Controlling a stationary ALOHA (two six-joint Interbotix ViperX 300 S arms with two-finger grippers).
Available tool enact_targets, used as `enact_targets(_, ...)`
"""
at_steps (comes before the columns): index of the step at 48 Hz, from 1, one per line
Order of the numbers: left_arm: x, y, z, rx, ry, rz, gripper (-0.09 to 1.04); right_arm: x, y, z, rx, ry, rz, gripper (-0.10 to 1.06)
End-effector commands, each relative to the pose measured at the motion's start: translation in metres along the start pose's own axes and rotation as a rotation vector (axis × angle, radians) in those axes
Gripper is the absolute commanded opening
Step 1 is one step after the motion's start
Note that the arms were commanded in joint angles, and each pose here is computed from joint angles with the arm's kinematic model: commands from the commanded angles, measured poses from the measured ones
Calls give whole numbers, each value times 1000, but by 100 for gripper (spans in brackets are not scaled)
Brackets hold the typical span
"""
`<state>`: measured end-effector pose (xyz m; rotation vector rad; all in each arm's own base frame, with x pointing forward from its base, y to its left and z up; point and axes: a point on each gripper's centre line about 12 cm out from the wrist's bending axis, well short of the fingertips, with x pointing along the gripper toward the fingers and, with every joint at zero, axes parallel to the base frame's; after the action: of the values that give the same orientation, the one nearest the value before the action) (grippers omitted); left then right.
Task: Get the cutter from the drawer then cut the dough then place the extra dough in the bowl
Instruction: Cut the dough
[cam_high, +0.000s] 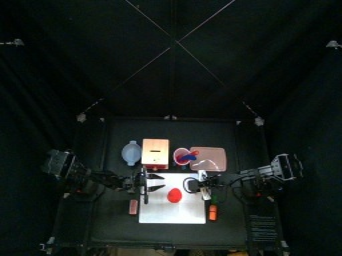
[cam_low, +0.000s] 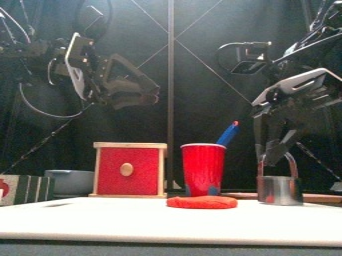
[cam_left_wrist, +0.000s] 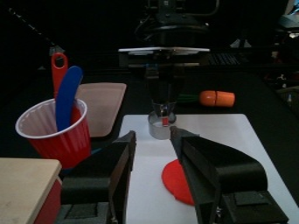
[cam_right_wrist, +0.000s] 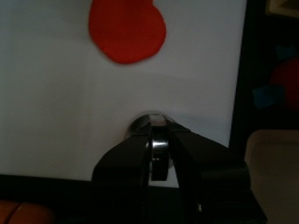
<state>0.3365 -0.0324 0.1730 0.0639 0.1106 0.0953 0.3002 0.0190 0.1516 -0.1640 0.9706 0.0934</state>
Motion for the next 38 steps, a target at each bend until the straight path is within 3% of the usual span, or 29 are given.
enact_targets(1,-1,-1,3,-5,-13,0,77,-10,0,24,0,-70,-2,48)
enact_targets(12,-5,1,-4,-4,9,8,77,-8,-4,70,3,-129,-9,46)
enact_targets(27,-15,7,-13,-18,41,35,77,29,-5,101,-17,-9,-15,46)
enact_targets(38,-23,11,-13,-24,46,47,77,29,5,123,-34,-33,-5,46)
